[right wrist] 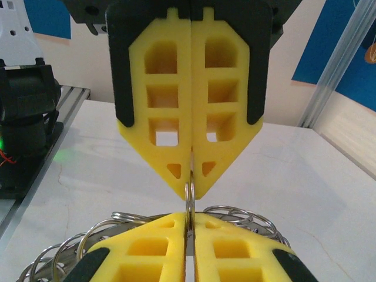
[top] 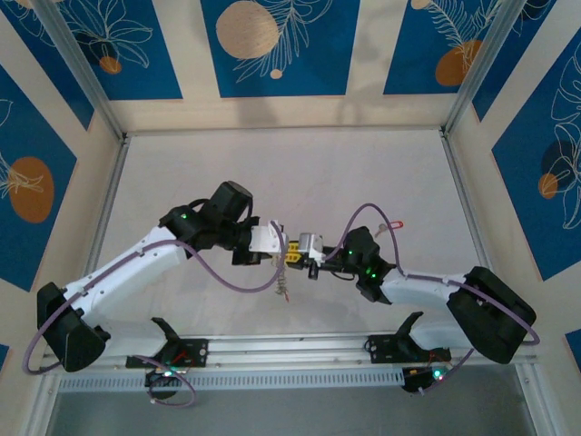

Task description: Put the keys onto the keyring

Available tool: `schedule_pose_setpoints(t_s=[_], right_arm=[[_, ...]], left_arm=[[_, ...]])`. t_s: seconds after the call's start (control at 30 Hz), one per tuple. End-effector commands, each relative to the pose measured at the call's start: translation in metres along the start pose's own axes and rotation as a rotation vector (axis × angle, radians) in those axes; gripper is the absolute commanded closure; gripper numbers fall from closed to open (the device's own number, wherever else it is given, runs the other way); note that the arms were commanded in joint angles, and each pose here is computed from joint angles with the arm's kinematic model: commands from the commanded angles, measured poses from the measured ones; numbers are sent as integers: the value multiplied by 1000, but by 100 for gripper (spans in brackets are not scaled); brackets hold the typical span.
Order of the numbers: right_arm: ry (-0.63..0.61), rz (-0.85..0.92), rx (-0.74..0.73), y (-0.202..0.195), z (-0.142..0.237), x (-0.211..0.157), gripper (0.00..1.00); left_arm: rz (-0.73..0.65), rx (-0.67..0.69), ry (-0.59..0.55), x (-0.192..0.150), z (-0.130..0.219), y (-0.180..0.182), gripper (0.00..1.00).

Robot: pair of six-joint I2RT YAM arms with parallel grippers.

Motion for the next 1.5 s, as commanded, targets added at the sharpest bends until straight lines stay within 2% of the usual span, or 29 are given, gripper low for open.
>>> schedule_pose_setpoints(t_s=[0.0,0.2,0.23,0.27,0.3,0.37,0.53,0.8,0.93,1.03,1.47], right_arm=[[-18,26,7,-1,-8,9,87],[-38,30,13,0,-10,11,87],[-42,32,11,0,-10,11,89],[-48,34,9,0,-9,11,94],[-59,39,5,0,-8,13,100],[-80,37,0,0,-4,16,100],[-140,38,-1,2,8,21,100],[-190,52,15,5,16,31,100],[-187,56,23,6,15,31,100],[-189,50,32,7,15,32,100],[-191,46,47,6,10,32,100]], left_arm=[[-31,-16,-24,10,5,-2,100],[-19,-42,-25,9,1,-4,100],[-16,-44,-25,9,1,-4,100],[-13,-45,-25,9,1,-4,100],[-8,-43,-26,9,0,-4,92],[0,-37,-32,9,1,-3,86],[22,12,-70,5,11,-2,78],[-7,8,-219,13,13,-12,71],[20,8,-184,8,7,-6,71],[14,-1,-203,11,7,-5,73],[-8,-22,-259,17,7,-9,88]])
Point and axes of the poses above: each hand's point on the last joint's axis, 136 mm out from that joint toward the fingers, its own z axis back along the fingers, its own y axis along the line the jaws close on, x = y × z, the point moved 3 cm from there along z, back along the fingers, and after that the axes turned 2 degrees about -z, right-handed, at the moved point
